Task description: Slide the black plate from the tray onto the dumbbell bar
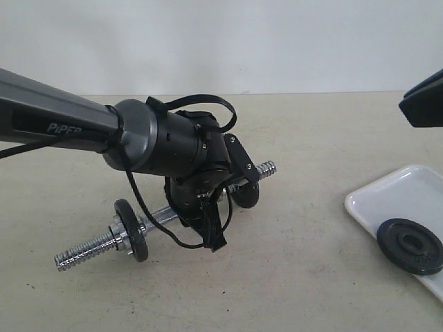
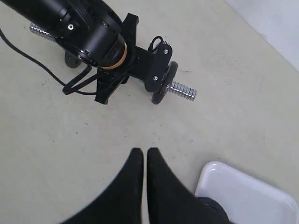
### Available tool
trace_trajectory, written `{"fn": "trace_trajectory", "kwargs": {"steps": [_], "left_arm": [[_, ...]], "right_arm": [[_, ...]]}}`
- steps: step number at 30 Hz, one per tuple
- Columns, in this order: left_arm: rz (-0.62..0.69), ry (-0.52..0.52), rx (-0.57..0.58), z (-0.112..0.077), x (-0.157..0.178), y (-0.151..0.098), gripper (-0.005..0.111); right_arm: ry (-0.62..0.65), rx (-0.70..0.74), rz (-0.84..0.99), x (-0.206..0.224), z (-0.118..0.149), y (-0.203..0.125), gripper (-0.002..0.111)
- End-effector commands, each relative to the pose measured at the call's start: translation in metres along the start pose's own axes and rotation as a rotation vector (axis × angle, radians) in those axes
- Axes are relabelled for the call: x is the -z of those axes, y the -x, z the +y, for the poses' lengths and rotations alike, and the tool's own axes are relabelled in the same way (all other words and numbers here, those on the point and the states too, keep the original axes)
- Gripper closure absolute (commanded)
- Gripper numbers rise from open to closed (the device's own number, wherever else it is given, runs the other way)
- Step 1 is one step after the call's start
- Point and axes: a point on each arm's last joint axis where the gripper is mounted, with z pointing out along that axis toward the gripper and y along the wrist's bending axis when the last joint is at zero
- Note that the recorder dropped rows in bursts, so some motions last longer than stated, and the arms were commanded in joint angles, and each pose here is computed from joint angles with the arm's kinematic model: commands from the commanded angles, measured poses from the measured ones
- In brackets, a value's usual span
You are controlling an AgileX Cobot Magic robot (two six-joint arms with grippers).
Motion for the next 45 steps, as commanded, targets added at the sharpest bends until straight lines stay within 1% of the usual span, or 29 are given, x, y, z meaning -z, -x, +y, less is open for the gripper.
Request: {"fn": "trace_trajectory", "kwargs": {"steps": [1,11,13,16,17,19,26,28,30,32,35,38,40,43,45], "left_arm": [[0.082,0.035,0.0,0.003,0.0,-0.008,0.102],[0.102,0.042,0.003,0.004,0.001,-0.01,0.101],[0.115,0.046,0.003,0.004,0.001,-0.011,0.095],[0.129,0.05,0.003,0.004,0.001,-0.012,0.083],[0.136,0.052,0.003,0.005,0.001,-0.013,0.075],[0.148,0.057,0.002,0.005,0.001,-0.014,0.069],[0.217,0.076,0.002,0.007,0.002,-0.02,0.069],[0.219,0.059,0.017,0.005,0.002,-0.021,0.069],[0.192,0.04,0.025,0.003,0.003,-0.02,0.069],[0.127,0.014,0.023,0.001,0.006,-0.022,0.069],[0.028,-0.023,0.038,-0.003,0.014,-0.034,0.069],[-0.063,-0.03,0.035,-0.004,0.02,-0.041,0.069],[-0.137,-0.065,0.025,-0.01,0.021,-0.046,0.069],[-0.191,-0.108,0.052,-0.017,0.018,-0.047,0.069],[-0.211,-0.125,0.047,-0.02,0.017,-0.048,0.069]], "right_arm": [[-0.011,-0.001,-0.012,0.002,0.0,0.001,0.108],[0.006,-0.01,0.014,0.002,0.001,-0.001,0.108],[0.005,-0.01,0.012,0.002,0.001,-0.001,0.108],[0.005,-0.01,0.012,0.002,0.001,-0.001,0.108],[0.005,-0.01,0.012,0.002,0.001,-0.001,0.108],[0.005,-0.01,0.012,0.002,0.001,-0.001,0.108],[0.005,-0.01,0.012,0.002,0.001,-0.001,0.108],[0.005,-0.01,0.012,0.002,0.001,-0.001,0.108],[0.0,-0.007,0.015,0.002,0.001,-0.002,0.108],[-0.004,-0.004,0.018,0.002,0.0,-0.002,0.108],[-0.013,-0.004,0.004,0.002,0.0,-0.001,0.108],[-0.014,-0.004,0.002,0.002,-0.001,0.0,0.108],[-0.014,-0.004,0.002,0.002,-0.001,0.0,0.108],[-0.009,-0.004,0.011,0.002,0.0,-0.001,0.108],[-0.002,-0.004,0.021,0.002,0.001,-0.002,0.108]]}}
